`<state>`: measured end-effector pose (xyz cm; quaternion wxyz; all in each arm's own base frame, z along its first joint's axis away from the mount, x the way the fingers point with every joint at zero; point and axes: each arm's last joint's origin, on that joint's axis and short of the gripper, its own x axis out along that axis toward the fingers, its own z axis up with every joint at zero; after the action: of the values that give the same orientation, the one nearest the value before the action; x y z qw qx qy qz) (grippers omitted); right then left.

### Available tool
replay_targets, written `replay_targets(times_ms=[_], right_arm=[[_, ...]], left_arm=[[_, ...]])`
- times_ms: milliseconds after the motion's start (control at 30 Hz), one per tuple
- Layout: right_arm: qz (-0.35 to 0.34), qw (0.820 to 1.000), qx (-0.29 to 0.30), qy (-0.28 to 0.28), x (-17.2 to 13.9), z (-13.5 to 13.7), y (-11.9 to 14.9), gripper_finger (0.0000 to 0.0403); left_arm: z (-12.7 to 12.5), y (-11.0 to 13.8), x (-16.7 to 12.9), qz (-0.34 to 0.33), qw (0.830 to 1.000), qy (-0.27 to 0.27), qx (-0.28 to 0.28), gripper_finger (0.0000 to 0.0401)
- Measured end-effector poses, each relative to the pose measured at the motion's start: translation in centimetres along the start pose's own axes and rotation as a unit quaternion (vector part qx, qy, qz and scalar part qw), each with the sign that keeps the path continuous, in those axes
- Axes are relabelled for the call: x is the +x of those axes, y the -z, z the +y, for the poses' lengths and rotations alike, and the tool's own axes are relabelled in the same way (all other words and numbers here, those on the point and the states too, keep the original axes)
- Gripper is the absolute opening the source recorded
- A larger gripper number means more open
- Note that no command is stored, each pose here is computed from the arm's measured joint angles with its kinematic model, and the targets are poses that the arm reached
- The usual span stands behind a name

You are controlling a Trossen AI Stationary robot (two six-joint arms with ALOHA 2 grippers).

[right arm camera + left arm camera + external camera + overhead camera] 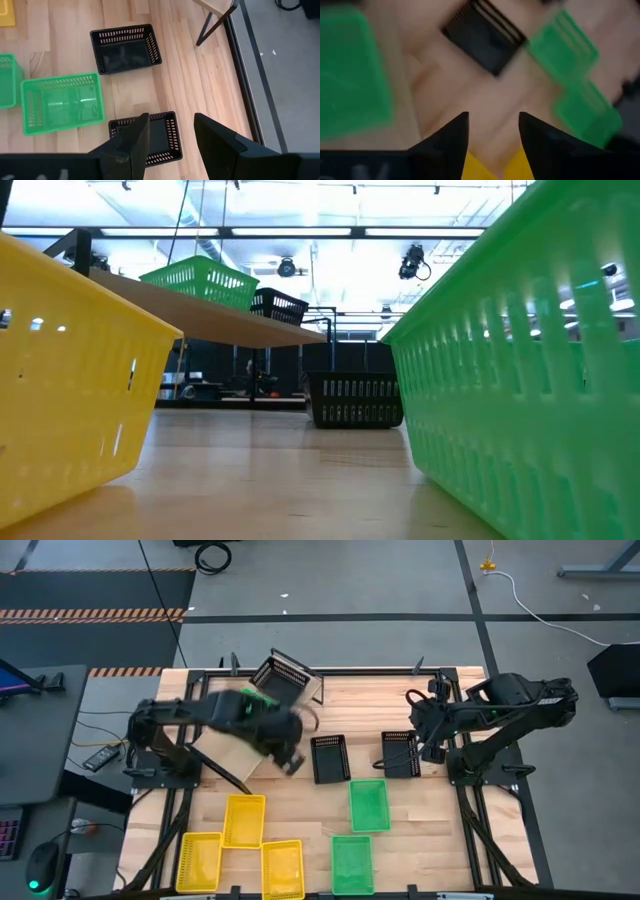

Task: Stack baskets on shelf by color
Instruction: Put the bottom right yellow bin on the shelf

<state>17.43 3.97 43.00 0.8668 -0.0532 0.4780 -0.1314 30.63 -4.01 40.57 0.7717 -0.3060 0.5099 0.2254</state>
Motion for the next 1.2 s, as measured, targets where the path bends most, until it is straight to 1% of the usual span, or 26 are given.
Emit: replay_targets(times_ms=[200,333,433,567,767,900,1033,1200], right_arm=[[-0.006,1.000,-0.016,-0.006,0.0,0.1,-0.1,0.0162],[-0.021,0.999,-0.022,-0.034,0.0,0.3,-0.5,0.0162],[-0.026,0.997,-0.020,-0.071,-0.1,0.6,-0.7,0.0162],[-0.023,0.992,-0.019,-0.121,-0.2,0.9,-0.8,0.0162],[-0.013,0.987,-0.022,-0.158,-0.2,1.1,-0.8,0.0162],[-0.005,0.983,-0.009,-0.184,-0.3,1.3,-0.7,0.0162],[-0.004,0.980,0.021,-0.200,-0.7,1.7,-0.5,0.0162],[-0.009,0.979,0.069,-0.191,-1.1,2.2,-0.4,0.0162]], left_arm=[[-3.2,4.9,-0.6,0.040,0.996,0.031,0.067,0.0174],[-4.6,7.9,-1.2,0.054,0.993,0.045,0.097,0.0174],[-5.6,9.9,-1.7,0.059,0.991,0.063,0.103,0.0174],[-6.4,12.1,-2.2,0.066,0.991,0.079,0.091,0.0173],[-7.4,14.8,-2.4,0.084,0.990,0.083,0.074,0.0172],[-8.7,15.9,-1.9,0.091,0.987,0.109,0.076,0.0172],[-9.7,17.3,-0.9,0.106,0.982,0.109,0.112,0.0172],[-10.4,18.7,-0.1,0.108,0.977,0.098,0.158,0.0172]])
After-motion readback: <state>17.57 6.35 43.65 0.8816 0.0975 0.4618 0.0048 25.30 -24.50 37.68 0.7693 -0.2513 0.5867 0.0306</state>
